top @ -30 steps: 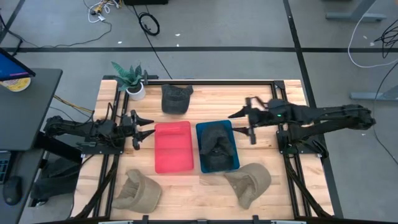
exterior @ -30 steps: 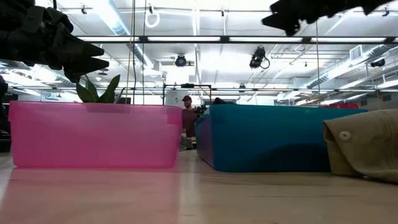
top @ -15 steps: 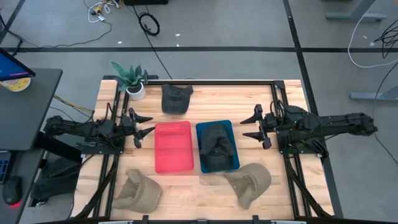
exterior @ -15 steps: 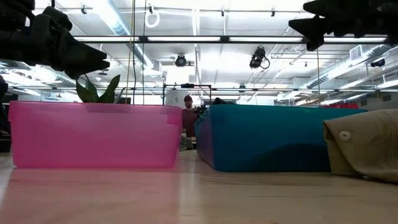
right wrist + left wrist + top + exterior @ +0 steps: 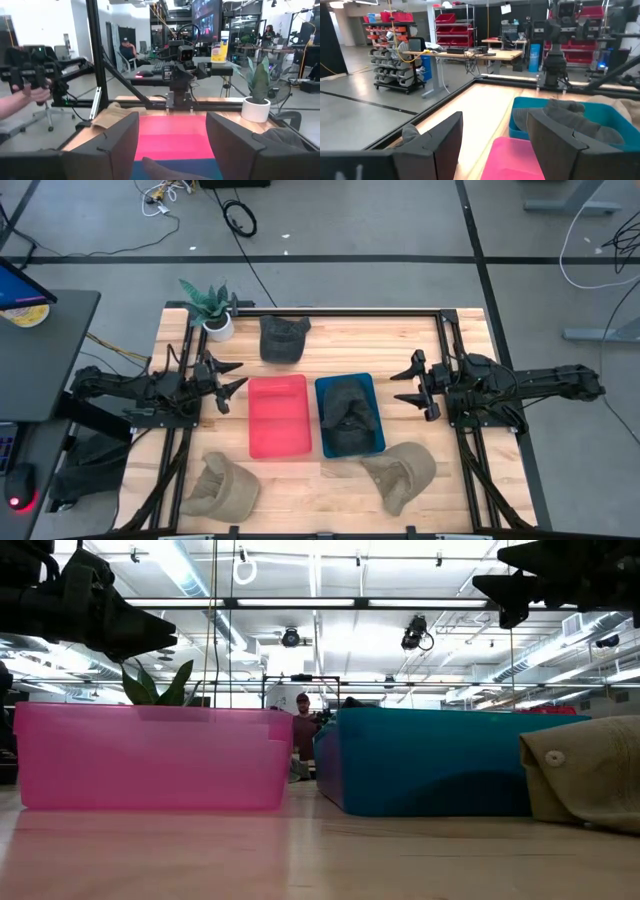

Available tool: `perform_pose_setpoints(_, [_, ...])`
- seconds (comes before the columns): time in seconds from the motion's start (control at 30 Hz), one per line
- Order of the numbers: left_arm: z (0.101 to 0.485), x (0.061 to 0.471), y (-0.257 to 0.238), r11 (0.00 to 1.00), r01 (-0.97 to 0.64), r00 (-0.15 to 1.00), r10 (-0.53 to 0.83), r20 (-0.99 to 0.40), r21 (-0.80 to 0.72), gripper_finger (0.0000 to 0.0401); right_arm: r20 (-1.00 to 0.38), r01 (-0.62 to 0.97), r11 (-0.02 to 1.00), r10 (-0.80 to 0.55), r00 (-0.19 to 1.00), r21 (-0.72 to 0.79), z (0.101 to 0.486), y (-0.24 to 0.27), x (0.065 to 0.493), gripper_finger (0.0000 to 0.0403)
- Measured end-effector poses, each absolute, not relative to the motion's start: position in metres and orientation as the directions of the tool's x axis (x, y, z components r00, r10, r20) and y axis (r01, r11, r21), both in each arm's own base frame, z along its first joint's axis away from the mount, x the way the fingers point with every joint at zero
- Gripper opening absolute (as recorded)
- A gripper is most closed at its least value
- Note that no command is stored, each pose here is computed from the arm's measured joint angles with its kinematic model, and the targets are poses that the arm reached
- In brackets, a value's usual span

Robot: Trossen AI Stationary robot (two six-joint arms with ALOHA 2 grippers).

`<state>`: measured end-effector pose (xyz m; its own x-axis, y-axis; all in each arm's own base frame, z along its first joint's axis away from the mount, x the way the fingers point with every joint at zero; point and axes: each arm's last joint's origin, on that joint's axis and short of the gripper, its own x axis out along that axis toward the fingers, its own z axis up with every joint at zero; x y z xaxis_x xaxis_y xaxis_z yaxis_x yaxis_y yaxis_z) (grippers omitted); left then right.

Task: Pick & Place hat
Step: Put the black cap into the blue bin

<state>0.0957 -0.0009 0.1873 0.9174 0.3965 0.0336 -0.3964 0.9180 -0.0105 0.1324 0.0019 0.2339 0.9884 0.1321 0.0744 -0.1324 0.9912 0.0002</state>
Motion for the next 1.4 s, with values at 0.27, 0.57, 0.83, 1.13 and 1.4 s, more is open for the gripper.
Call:
perform_pose_setpoints(0.27, [0.188,0.096,-0.001,0.92,-0.393,0.919,0.393,0.044,-0.011,0.0225,0.135,-0.123,0.989,0.133,0.982,-0.08,0.24,0.002,0.132,0.0236])
perform_pose_setpoints(0.57, [0.194,0.095,-0.001,0.917,-0.398,0.913,0.397,0.095,-0.005,0.0225,0.159,-0.117,0.988,0.132,0.978,-0.103,0.242,0.002,0.131,0.0236])
perform_pose_setpoints(0.83, [0.199,0.095,0.006,0.898,-0.437,0.888,0.44,0.133,-0.05,0.0225,0.179,-0.133,0.987,0.147,0.973,-0.091,0.236,0.002,0.131,0.0236])
perform_pose_setpoints(1.13, [0.238,0.096,0.017,0.873,-0.487,0.861,0.483,0.162,-0.017,0.0225,0.278,-0.119,0.986,0.148,0.949,-0.115,0.216,0.002,0.127,0.0236])
perform_pose_setpoints(1.4, [0.266,0.125,0.04,0.843,-0.533,0.846,0.53,0.056,0.072,0.0225,0.272,-0.07,0.987,0.107,0.956,-0.142,0.211,0.0,0.126,0.0236])
